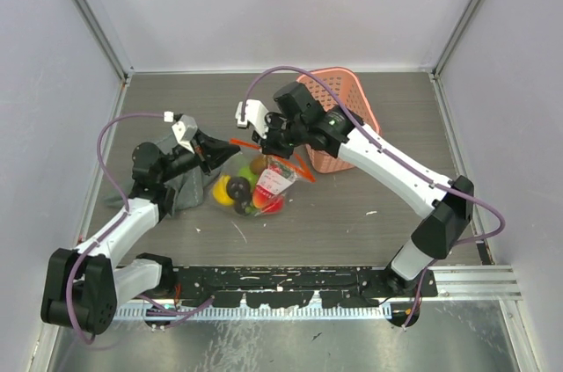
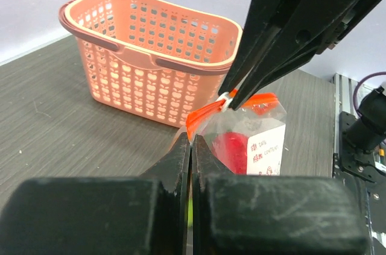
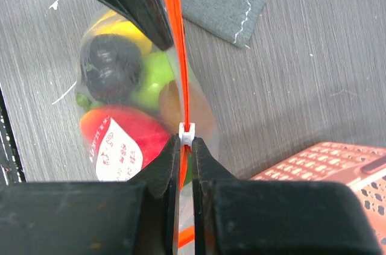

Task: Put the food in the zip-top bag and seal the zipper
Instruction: Zip the zipper food storage bag at the center of the board.

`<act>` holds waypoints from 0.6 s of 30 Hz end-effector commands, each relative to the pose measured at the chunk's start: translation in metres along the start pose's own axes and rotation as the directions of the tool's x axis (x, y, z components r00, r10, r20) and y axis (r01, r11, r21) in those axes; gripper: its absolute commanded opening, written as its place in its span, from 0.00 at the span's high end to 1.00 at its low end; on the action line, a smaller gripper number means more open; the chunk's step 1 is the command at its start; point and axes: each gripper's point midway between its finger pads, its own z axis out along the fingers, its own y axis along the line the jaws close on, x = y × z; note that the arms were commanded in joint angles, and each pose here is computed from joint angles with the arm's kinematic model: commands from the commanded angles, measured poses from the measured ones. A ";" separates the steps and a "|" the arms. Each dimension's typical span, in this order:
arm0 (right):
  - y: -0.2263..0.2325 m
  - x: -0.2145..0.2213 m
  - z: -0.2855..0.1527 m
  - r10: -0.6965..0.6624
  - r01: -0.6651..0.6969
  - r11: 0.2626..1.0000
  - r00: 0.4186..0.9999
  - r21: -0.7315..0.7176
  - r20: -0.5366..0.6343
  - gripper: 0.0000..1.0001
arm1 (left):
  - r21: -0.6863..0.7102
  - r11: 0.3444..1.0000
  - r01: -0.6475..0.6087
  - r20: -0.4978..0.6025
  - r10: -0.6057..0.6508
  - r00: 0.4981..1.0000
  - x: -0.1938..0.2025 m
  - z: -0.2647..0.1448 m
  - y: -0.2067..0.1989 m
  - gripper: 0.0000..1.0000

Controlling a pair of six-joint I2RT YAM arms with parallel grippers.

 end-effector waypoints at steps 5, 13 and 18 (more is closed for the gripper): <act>-0.009 0.015 -0.038 0.073 -0.071 0.991 0.997 0.112 -0.019 0.99 | -0.165 0.985 -0.057 0.055 0.067 0.996 -0.014 -0.007 0.026 1.00; -0.004 0.039 -0.052 0.146 -0.135 0.979 0.987 0.151 -0.064 0.99 | -0.284 0.959 -0.018 0.063 0.037 0.997 -0.012 -0.015 0.048 1.00; 0.002 0.053 -0.061 0.184 -0.167 0.971 0.979 0.171 -0.090 0.99 | -0.317 0.948 0.005 0.071 0.019 0.997 -0.011 -0.017 0.055 1.00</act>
